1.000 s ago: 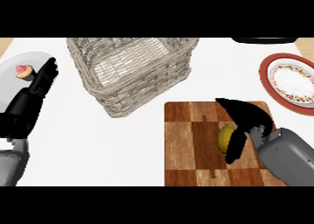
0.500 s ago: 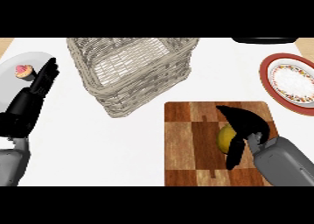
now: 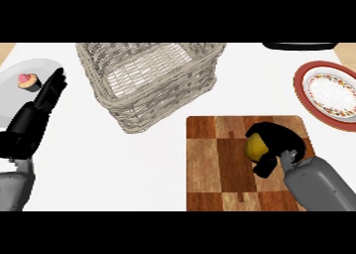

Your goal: Pick the lemon from the cutting board and place it in the basket

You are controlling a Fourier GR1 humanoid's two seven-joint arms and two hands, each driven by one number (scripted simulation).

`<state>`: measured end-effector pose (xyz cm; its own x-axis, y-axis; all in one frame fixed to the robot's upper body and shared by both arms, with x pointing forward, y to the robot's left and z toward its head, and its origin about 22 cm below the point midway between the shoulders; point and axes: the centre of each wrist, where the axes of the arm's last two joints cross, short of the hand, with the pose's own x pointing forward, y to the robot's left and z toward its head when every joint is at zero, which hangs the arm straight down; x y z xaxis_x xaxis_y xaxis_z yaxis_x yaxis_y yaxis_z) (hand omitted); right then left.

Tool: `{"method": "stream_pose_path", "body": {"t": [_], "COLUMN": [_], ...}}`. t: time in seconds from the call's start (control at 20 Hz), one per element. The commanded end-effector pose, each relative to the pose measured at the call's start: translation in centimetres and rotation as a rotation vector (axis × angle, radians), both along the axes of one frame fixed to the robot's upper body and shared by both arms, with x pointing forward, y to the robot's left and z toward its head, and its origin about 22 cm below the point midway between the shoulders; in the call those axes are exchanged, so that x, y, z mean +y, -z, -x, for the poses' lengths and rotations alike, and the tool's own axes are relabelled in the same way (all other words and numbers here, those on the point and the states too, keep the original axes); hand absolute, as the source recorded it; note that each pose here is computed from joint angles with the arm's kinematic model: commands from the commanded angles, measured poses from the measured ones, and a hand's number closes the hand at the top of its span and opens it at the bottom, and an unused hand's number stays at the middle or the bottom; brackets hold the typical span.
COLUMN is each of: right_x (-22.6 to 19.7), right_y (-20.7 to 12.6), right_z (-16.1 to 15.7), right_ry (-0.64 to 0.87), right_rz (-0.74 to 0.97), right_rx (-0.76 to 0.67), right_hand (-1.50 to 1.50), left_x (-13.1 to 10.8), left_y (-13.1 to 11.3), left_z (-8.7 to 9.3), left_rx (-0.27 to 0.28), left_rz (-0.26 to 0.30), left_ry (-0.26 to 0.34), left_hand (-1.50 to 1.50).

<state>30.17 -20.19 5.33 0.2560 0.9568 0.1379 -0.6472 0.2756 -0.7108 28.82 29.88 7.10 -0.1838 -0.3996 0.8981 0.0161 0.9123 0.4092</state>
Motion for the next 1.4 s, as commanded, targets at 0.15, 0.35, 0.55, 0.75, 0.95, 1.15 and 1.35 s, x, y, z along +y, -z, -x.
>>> {"method": "stream_pose_path", "body": {"t": [0.15, 0.35, 0.55, 0.75, 0.95, 1.15, 1.35], "right_x": [-0.2, 0.0, 0.2, 1.7, 2.5, 5.2, 7.1], "right_y": [1.8, 2.0, 3.7, 1.1, 3.2, 0.2, -5.8], "right_z": [-0.3, -1.3, -0.3, 1.9, 1.9, 3.0, 3.4], "right_ry": [-0.027, -0.099, -0.119, 0.14, 0.534, 0.678, 0.717], "right_rz": [0.018, 0.037, 0.057, 0.144, 0.31, 0.32, 0.206], "right_rx": [0.015, -0.018, -0.104, -0.223, -0.278, -0.487, -0.842], "right_hand": [1.5, 1.5, 1.5, 1.5, 1.5, 1.5, 1.5], "left_x": [-0.8, 0.0, 1.0, -0.2, -0.1, 1.0, 0.3], "left_y": [-2.7, 0.3, 0.2, -0.5, 0.3, 0.0, 0.7], "left_z": [0.5, 0.3, 2.2, 0.3, 0.5, 0.7, 0.6], "left_rx": [0.003, -0.01, -0.007, -0.001, 0.007, 0.02, 0.027], "left_rz": [0.018, 0.0, -0.01, -0.001, -0.021, -0.003, -0.013], "left_ry": [-0.017, -0.007, 0.015, -0.033, -0.041, -0.047, -0.041], "left_hand": [0.0, 0.0, 0.0, 0.0, 0.0, 0.0, 0.0]}}
